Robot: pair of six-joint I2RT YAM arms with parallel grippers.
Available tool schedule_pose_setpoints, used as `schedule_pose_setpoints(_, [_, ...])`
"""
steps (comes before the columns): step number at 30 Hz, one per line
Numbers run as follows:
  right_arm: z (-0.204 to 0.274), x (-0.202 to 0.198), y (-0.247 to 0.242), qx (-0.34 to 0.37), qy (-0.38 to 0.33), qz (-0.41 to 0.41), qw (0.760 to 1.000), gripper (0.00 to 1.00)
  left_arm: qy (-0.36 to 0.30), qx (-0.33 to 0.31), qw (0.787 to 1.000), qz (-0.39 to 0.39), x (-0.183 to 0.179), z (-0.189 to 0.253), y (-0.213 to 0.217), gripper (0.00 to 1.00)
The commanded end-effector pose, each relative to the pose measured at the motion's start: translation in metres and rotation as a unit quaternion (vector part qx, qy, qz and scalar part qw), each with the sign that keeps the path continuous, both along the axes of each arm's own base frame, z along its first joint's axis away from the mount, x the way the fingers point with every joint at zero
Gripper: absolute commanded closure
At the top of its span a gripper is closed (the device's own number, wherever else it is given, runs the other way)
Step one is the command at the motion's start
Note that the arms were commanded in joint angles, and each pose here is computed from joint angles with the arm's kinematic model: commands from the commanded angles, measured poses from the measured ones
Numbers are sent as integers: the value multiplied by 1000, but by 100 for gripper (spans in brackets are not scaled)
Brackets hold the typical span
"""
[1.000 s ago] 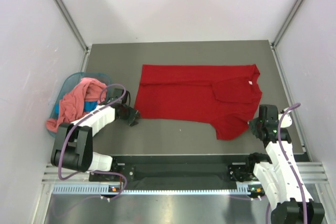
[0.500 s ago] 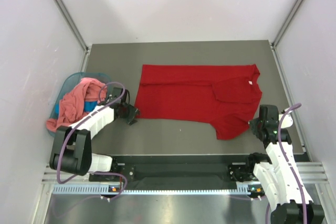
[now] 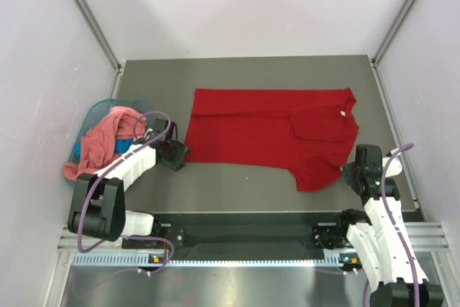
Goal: Fold and stack the t-shirts
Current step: Fold the tshirt
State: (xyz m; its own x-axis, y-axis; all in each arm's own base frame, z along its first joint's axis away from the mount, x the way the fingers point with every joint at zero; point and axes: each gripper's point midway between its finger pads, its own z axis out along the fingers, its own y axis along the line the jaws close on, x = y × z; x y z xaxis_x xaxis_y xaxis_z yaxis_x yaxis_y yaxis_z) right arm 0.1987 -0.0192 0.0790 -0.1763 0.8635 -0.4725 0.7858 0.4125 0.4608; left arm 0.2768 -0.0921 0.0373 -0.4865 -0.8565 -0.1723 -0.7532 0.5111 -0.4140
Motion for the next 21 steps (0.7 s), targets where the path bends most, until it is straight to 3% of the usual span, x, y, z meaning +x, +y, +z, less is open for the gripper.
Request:
schedule_pose_setpoints(1, [12, 4, -3, -13, -16, -1, 1000, 100, -41, -4, 999, 5, 15, 18, -2, 48])
schedule_pose_setpoints(10, [14, 5, -3, -12, -20, -3, 1000, 100, -21, -5, 1000, 17, 10, 5, 0, 52])
schedule_pose_setpoints(21, [12, 2, -9, -24, -15, -12, 1000, 100, -7, 0, 1000, 11, 10, -11, -1, 65])
